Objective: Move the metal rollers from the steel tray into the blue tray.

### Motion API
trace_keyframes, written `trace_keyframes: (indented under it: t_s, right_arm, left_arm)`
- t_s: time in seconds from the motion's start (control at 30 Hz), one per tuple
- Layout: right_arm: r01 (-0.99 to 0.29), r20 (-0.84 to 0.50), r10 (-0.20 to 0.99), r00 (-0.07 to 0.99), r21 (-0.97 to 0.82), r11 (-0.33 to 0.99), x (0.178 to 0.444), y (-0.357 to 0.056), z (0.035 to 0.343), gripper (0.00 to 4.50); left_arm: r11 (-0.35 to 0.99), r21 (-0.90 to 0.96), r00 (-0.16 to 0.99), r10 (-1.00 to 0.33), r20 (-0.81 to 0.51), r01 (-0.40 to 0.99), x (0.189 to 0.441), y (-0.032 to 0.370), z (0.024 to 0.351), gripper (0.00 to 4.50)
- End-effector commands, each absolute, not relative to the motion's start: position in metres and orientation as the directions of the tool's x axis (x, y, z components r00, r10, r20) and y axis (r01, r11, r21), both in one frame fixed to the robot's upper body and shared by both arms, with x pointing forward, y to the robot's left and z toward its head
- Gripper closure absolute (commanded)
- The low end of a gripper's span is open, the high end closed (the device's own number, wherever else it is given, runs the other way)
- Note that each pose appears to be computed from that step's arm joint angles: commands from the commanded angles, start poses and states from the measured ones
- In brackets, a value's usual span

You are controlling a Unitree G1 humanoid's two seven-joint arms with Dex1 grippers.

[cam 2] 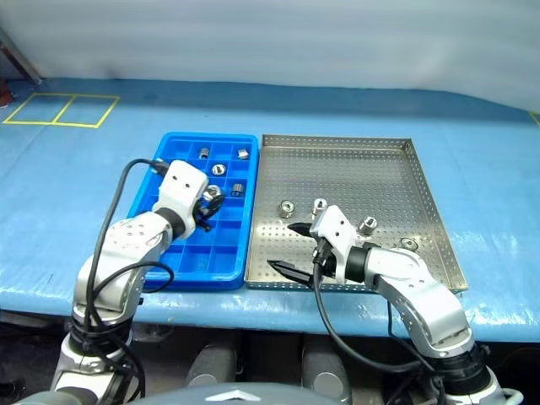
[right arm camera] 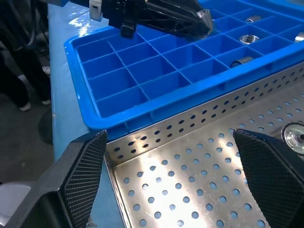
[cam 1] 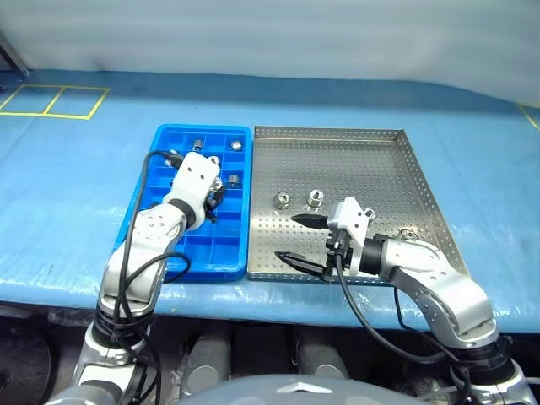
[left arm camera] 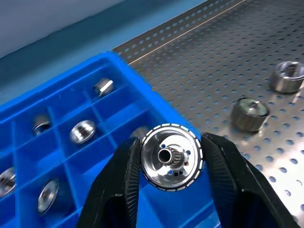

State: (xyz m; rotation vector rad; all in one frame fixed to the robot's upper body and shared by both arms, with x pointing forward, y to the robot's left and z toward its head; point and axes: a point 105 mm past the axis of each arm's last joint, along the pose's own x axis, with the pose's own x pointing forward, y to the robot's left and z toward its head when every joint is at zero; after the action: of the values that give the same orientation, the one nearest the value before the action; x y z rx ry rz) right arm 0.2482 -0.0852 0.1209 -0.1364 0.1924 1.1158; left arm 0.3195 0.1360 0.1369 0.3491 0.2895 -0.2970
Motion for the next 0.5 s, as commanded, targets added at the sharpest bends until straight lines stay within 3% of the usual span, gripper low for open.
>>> trace_keyframes:
  t_s: [0.03,0.27,0.5]
  right_arm:
    - [-0.909,-0.214,0.885,0.414,-0.044,0.415,0.250,-0.082,0.126,0.00]
    - [-0.899,-0.227,0.871,0.435,-0.047,0.436,0.254,-0.083,0.123,0.00]
    - [-0.875,-0.236,0.845,0.480,-0.062,0.480,0.256,-0.090,0.121,0.00]
  left_arm:
    - [0.925,0.345,0.955,-0.059,-0.291,0.162,0.320,0.163,0.141,2.80]
    - [0.938,0.342,0.948,0.154,-0.277,-0.053,0.329,0.190,0.126,2.80]
    - [0.935,0.336,0.942,0.208,-0.264,-0.113,0.339,0.196,0.120,2.80]
